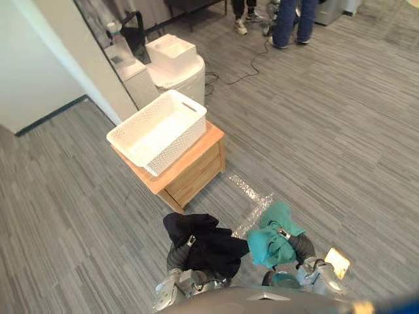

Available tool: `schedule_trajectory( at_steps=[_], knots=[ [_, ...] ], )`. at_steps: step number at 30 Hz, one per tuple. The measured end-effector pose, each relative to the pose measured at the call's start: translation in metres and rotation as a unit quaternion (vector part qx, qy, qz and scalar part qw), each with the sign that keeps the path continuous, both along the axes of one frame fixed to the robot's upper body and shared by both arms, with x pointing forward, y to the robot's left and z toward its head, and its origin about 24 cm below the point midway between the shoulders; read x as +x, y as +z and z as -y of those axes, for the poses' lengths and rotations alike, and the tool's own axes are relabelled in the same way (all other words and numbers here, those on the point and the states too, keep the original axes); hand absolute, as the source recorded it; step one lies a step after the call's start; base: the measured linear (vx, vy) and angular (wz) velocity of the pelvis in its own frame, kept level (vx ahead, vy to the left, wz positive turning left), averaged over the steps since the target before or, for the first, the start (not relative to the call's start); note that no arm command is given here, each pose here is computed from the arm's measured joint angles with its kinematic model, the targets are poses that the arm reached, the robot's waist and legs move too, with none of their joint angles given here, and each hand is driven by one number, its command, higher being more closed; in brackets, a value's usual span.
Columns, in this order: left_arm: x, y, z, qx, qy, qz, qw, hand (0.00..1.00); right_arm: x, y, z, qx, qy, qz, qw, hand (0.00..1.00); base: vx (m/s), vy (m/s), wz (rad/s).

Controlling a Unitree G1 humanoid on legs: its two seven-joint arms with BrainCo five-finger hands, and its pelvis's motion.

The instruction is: Tidy the bed and pick cloth on bed and put in laundry

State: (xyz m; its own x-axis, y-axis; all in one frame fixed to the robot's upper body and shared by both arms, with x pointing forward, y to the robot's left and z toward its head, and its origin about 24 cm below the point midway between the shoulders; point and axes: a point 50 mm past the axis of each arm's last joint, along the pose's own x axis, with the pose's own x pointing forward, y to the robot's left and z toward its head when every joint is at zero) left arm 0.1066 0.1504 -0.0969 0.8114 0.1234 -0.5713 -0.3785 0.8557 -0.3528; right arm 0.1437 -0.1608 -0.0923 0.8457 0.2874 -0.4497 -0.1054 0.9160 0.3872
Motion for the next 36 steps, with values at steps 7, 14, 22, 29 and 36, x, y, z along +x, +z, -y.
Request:
schedule_trajectory(
  at_steps=[7,14,22,29,36],
  knots=[
    [0.017,0.009,-0.002,0.020,-0.012,0.034,0.999,1.00,0.015,0.003,-0.011,0.002,0.021,0.013,1.000,1.00,0.21,0.093,0.14],
    [0.032,0.023,-0.016,0.079,-0.049,0.068,0.993,1.00,0.000,-0.006,-0.016,0.008,-0.007,-0.005,1.000,1.00,0.23,0.025,0.92],
    [0.034,0.022,-0.013,0.079,-0.069,0.057,0.993,1.00,0.014,0.006,-0.017,0.026,-0.018,0.036,0.999,1.00,0.40,-0.188,0.97],
    [0.030,0.008,0.006,0.058,-0.091,0.031,0.994,1.00,0.045,0.021,-0.010,0.023,-0.031,0.077,0.996,1.00,0.33,-0.341,0.55],
    [0.028,0.008,0.021,0.019,-0.113,0.041,0.993,1.00,0.025,0.010,0.008,0.005,-0.075,0.042,0.996,1.00,0.16,-0.143,0.33]
  ],
)
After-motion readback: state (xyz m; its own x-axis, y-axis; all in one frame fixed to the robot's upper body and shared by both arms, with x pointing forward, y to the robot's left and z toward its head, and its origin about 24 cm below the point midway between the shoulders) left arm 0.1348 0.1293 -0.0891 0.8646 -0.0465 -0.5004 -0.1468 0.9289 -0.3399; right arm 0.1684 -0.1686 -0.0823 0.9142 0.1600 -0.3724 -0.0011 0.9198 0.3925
